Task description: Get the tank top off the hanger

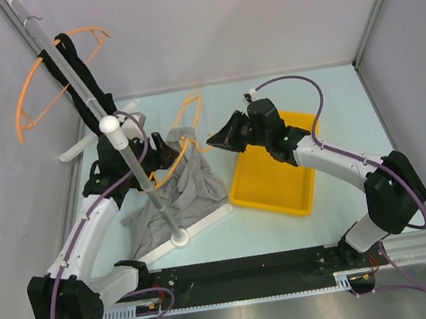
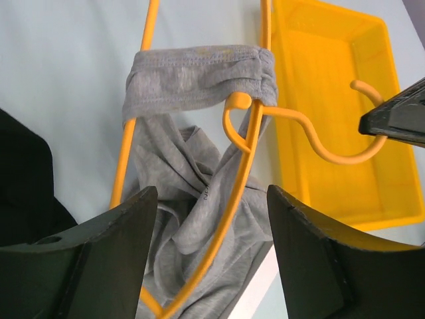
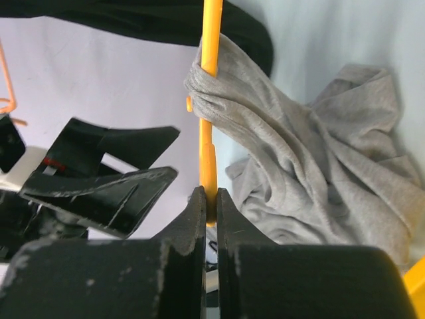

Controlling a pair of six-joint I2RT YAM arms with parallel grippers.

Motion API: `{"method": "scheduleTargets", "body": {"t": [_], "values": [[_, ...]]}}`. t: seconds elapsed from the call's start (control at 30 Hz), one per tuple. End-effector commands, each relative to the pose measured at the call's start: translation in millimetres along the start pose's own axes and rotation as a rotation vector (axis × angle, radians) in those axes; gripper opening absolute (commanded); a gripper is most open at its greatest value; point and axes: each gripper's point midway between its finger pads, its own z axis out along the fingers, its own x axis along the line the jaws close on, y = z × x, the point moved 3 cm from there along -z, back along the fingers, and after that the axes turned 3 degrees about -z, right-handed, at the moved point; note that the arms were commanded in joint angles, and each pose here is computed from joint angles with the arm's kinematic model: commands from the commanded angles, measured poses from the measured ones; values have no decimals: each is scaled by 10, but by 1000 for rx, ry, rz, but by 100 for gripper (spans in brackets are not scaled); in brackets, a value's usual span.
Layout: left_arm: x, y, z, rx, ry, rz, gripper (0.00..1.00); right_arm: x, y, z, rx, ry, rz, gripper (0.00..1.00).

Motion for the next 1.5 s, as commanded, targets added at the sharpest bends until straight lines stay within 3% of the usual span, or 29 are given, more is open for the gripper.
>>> {"method": "scheduleTargets", "body": {"t": [0.0,0.3,0.43,0.53,0.63,0.67,0.73,0.77,0.8,0.87,0.97,1.07,1.3,1.47], "values": [[-144,176,0,-15,-92,191,72,507,167,-287,-22,158,8,0],[-490,25,-1,23,-246,293,72,658,197,-433,-23,213,39,0],[-456,5,40,32,-220,281,68,741,153,-474,-4,252,52,0],[-432,24,40,22,-192,265,55,756,119,-506,0,260,57,0],[-412,29,40,17,-173,249,29,779,83,-527,9,276,55,0],[-424,24,38,18,-177,242,14,780,62,-524,17,278,48,0],[-421,13,21,19,-168,211,0,804,53,-518,16,289,4,4],[-426,15,12,14,-166,199,0,802,51,-510,16,286,-18,10],[-414,-4,8,12,-158,181,0,795,55,-499,15,280,-46,22],[-408,-6,-33,-3,-139,130,0,791,81,-503,0,280,-124,34],[-433,-41,-105,-9,-157,61,0,752,176,-560,-65,245,-265,62],[-429,-71,-187,1,-184,-31,0,612,260,-624,-133,170,-416,72],[-468,-31,-404,14,-279,-195,0,379,252,-680,-350,233,-677,73],[-606,35,-561,17,-377,-229,0,428,-84,-412,-259,363,-853,74]]}}
